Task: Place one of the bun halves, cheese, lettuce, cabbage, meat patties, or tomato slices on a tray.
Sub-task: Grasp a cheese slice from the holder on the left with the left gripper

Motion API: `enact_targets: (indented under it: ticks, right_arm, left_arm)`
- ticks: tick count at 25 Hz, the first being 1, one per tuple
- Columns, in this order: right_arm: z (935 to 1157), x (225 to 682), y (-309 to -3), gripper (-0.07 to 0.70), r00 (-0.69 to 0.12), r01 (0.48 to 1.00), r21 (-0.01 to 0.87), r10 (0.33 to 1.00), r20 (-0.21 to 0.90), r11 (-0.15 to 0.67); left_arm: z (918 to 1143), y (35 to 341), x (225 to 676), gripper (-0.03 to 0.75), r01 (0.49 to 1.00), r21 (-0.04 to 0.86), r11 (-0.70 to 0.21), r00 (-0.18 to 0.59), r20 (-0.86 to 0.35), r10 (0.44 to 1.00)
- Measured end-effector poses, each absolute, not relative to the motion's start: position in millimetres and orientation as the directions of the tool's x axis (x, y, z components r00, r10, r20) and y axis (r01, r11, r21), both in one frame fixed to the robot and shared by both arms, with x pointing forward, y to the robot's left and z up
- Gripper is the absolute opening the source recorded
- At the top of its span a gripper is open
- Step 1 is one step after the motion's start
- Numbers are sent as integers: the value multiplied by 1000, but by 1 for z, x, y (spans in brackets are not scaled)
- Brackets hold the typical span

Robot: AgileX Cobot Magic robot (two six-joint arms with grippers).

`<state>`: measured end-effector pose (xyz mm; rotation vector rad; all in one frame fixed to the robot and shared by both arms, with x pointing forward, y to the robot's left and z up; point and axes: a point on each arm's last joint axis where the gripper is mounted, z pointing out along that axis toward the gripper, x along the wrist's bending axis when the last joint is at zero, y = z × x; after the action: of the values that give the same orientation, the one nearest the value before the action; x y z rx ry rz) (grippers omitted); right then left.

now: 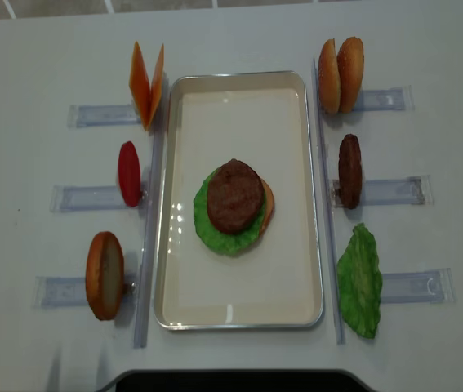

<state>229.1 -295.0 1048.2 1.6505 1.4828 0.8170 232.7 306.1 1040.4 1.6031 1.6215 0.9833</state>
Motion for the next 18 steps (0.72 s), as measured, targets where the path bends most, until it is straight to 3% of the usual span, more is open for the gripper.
enact_targets:
  ticks: [18]
  right_arm:
    - [1048,229,-295,391,122,508,861,992,-27,-39]
  left_arm:
    - [1040,306,233,597,513,858,-27,-44,58,997]
